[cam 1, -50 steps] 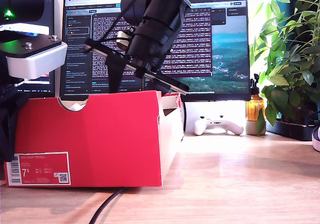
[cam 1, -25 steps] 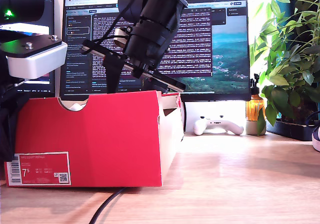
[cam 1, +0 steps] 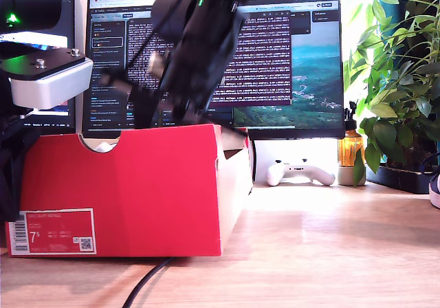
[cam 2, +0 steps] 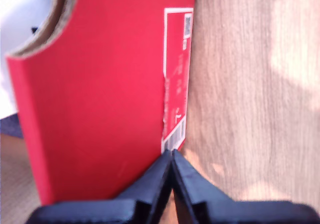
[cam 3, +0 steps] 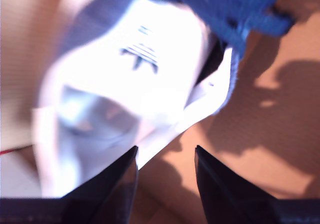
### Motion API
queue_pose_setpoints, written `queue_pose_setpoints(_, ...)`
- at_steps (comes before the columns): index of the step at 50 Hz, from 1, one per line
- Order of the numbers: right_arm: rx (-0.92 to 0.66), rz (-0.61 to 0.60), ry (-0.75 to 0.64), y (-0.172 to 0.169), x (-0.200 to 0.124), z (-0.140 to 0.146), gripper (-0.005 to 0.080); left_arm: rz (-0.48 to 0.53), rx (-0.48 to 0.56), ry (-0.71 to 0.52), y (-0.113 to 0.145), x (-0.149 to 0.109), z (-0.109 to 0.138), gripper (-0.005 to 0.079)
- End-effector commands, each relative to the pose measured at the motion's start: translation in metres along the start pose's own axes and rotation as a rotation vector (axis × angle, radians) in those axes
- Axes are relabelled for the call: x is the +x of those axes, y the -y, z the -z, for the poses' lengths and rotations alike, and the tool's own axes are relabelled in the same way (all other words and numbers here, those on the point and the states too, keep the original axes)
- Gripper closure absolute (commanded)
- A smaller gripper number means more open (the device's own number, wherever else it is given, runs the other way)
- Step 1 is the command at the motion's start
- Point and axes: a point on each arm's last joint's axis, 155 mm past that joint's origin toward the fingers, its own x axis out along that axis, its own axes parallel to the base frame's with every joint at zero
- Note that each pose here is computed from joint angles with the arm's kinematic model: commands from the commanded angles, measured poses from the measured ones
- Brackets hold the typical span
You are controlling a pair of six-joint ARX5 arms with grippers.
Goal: Pack the blue shoes by picking the first shoe and placing it inside the red shoebox, left side, then picking and rotating the second shoe and placing it in the shoebox
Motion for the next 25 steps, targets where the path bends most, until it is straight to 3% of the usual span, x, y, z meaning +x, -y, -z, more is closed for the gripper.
queue_pose_setpoints(1, -0.005, -0.011, 0.012, -0.006, 0.009, -0.004, 0.0426, -0.012, -0.001, 0.000, -0.003, 0.005, 0.000, 0.0761)
queue_pose_setpoints(11, 0.004, -0.017, 0.030, -0.007, 0.012, -0.009, 0.0453, -0.012, -0.001, 0.000, -0.003, 0.005, 0.000, 0.0762)
queue_pose_setpoints(14, 0.002, -0.020, 0.035, -0.008, 0.013, -0.010, 0.0526, -0.012, -0.001, 0.000, -0.003, 0.005, 0.000, 0.0761)
queue_pose_setpoints(20, -0.002, -0.009, 0.054, -0.006, 0.014, -0.014, 0.0751, -0.014, -0.001, -0.003, -0.003, 0.005, 0.001, 0.0761)
queue_pose_setpoints(25, -0.008, -0.014, 0.067, -0.008, 0.014, -0.018, 0.0765, -0.014, -0.001, -0.003, -0.003, 0.005, 0.001, 0.0762)
